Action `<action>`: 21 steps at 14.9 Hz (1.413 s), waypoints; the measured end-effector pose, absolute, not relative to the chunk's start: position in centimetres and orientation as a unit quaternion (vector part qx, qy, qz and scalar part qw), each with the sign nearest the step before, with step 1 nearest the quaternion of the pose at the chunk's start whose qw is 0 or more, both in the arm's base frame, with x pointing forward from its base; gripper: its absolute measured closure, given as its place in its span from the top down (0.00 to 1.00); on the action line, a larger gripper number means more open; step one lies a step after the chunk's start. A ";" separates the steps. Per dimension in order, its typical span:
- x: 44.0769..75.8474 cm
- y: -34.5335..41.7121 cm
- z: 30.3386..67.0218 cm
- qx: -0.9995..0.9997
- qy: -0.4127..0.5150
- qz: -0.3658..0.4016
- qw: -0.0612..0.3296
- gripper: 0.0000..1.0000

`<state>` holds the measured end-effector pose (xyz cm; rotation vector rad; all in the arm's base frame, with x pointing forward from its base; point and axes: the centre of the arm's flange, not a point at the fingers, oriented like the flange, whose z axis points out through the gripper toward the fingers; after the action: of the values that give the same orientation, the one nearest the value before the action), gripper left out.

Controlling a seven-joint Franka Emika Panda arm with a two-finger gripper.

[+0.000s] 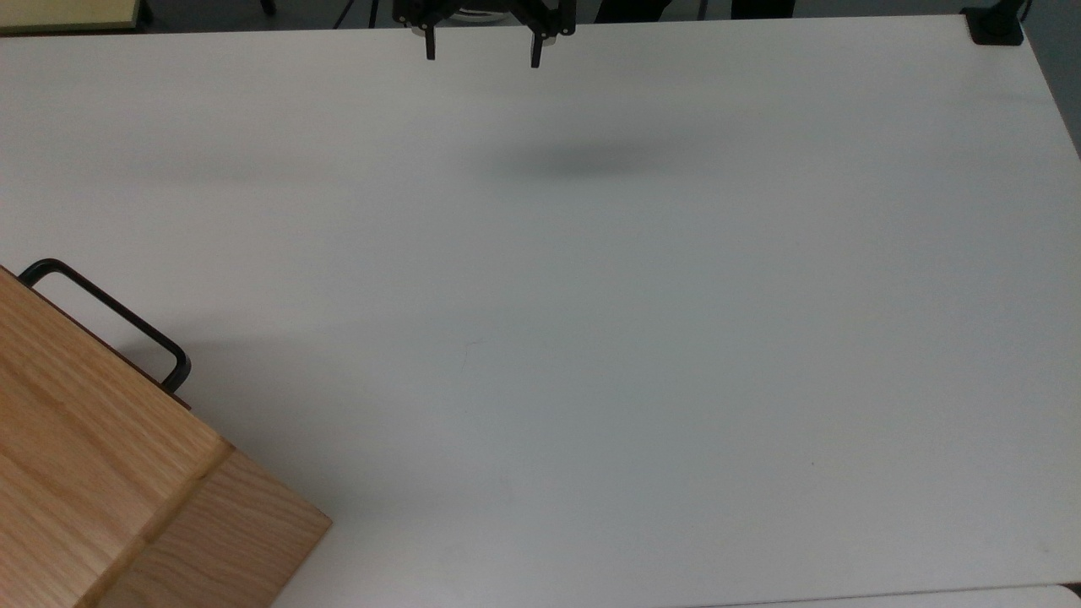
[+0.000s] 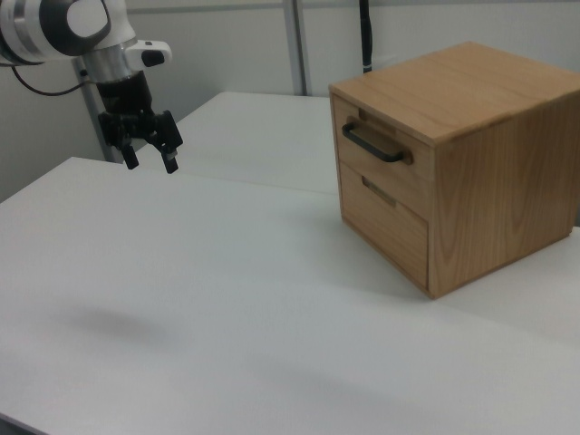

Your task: Open the drawer by sliding it

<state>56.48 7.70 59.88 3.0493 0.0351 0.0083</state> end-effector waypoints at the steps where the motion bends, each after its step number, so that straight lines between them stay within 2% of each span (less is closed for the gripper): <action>1: 56.5 7.8 59.9 0.999 0.010 0.002 0.044 1.00; 15: 56.4 7.9 59.1 0.999 0.021 -0.008 0.045 1.00; 18: 56.9 7.4 59.1 0.995 0.084 -0.006 0.044 1.00; 21: 58.1 4.8 59.9 0.987 0.149 0.029 0.046 1.00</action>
<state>58.15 4.80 59.90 3.0133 0.4549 0.0884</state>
